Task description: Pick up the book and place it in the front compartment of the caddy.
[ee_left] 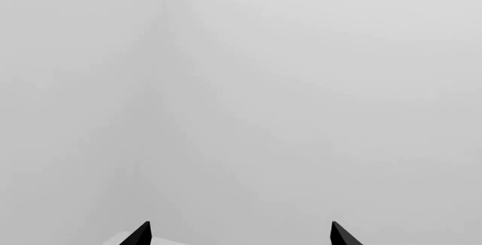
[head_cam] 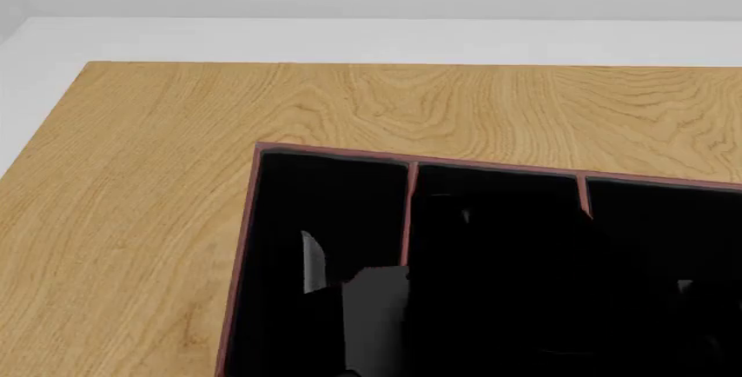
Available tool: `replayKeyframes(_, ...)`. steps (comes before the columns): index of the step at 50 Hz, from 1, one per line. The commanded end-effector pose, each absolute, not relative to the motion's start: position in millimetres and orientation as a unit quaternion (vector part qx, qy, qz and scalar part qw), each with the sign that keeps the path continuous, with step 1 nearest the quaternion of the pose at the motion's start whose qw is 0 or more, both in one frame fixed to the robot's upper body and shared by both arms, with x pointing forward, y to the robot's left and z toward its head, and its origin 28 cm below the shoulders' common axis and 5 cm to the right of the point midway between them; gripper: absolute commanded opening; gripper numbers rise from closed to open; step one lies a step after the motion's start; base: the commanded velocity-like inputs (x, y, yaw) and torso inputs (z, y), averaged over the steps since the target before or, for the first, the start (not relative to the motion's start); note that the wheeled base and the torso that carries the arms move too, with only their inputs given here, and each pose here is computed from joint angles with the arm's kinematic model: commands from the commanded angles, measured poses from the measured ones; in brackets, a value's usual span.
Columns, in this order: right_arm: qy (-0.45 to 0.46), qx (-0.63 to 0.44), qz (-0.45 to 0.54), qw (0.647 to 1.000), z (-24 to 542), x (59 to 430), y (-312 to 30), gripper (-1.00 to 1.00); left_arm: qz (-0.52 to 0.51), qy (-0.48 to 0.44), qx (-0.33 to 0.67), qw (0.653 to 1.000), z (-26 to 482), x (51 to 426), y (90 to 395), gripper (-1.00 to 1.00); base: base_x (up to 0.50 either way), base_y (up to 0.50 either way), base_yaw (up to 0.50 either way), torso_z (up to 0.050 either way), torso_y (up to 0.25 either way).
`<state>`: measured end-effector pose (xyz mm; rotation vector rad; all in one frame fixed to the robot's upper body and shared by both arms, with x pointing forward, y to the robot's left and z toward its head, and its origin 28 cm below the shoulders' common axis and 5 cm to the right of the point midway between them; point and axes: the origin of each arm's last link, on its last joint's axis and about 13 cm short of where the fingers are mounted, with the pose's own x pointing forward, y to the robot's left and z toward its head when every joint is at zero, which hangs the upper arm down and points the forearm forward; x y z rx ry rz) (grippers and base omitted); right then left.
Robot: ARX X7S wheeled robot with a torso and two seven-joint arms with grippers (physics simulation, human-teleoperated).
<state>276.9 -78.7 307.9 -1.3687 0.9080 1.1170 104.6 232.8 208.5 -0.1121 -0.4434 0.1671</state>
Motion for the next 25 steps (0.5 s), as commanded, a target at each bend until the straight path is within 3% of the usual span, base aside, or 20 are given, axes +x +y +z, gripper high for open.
replayKeyframes(1,0.309,-0.588,0.463,0.587,354,269,-74,-1.0,0.084,-0.222,-0.055,0.97,209,103,235,1.0,0.0,0.0,0.0,0.0,0.0)
replayKeyframes(16,0.196,-0.568,0.464,0.651,428,248,-66,-1.0,0.083,-0.224,-0.057,0.969,211,104,235,1.0,0.0,0.0,0.0,0.0,0.001)
replayKeyframes(25,0.184,-0.576,0.42,0.677,463,245,-71,-1.0,0.084,-0.226,-0.06,0.969,210,101,236,1.0,0.0,0.0,0.0,0.0,0.0)
